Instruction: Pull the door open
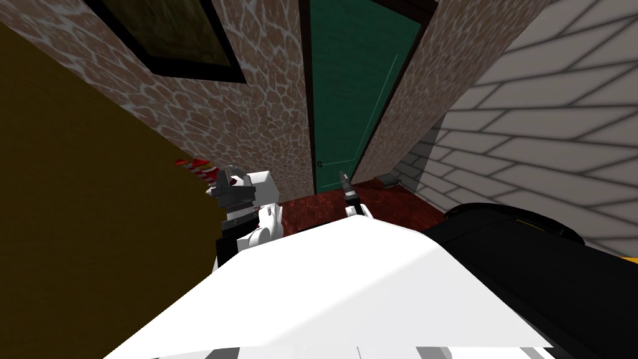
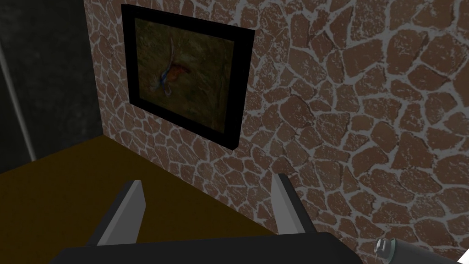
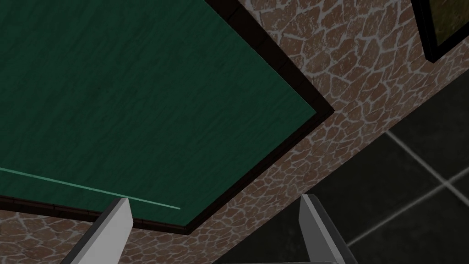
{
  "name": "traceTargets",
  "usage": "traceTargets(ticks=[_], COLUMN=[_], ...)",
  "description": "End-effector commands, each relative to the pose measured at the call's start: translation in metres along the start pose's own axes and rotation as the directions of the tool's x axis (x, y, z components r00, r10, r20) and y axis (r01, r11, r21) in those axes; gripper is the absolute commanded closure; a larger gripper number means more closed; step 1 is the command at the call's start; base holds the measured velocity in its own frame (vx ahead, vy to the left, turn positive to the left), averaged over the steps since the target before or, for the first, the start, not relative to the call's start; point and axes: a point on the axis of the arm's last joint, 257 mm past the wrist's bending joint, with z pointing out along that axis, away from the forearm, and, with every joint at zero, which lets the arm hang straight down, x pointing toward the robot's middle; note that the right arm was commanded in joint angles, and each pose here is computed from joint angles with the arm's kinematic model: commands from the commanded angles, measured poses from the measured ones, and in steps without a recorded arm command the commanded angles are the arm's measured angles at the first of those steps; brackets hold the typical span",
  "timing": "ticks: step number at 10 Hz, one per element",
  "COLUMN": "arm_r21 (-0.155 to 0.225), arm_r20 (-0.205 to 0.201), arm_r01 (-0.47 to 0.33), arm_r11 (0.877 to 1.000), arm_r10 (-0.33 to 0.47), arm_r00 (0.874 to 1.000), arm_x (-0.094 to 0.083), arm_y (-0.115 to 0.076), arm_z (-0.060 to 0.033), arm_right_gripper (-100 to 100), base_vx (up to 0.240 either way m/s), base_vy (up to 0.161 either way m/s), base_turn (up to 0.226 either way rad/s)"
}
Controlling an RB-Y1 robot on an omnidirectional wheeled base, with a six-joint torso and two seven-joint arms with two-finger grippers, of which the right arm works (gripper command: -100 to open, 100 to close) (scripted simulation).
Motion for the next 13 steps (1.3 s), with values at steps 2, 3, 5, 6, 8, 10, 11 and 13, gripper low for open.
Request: traceTargets(ticks=[2, 3, 5, 6, 8, 10, 11, 13], arm_r21=[0.019, 0.026, 0.038, 0.043, 0.052, 0.058, 0.061, 0.064], arm_r20=[-0.028, -0.04, -0.065, -0.077, -0.103, -0.129, -0.144, -0.171], arm_r01=[0.078, 0.107, 0.164, 0.193, 0.247, 0.299, 0.324, 0.372], arm_r11=[0.997, 0.994, 0.986, 0.98, 0.968, 0.953, 0.944, 0.926], arm_r10=[-0.078, -0.106, -0.162, -0.189, -0.24, -0.29, -0.313, -0.357], arm_r00=[0.997, 0.994, 0.985, 0.979, 0.965, 0.948, 0.939, 0.918], arm_x=[0.01, 0.015, 0.023, 0.028, 0.036, 0.045, 0.05, 0.058], arm_y=[-0.016, -0.023, -0.036, -0.042, -0.055, -0.066, -0.073, -0.084], arm_z=[-0.0045, -0.0063, -0.0103, -0.0125, -0.017, -0.0217, -0.0246, -0.03], arm_right_gripper=[-100, -100, -100, -100, -100, -100, -100, -100], base_vx=[0.099, 0.101, 0.09, 0.11, 0.097, 0.109, 0.103, 0.094], base_vy=[0.004, 0.005, 0.009, 0.008, 0.013, 0.004, 0.006, 0.008], base_turn=[0.0, 0.002, -0.001, 0.001, 0.0, -0.002, 0.002, -0.001])
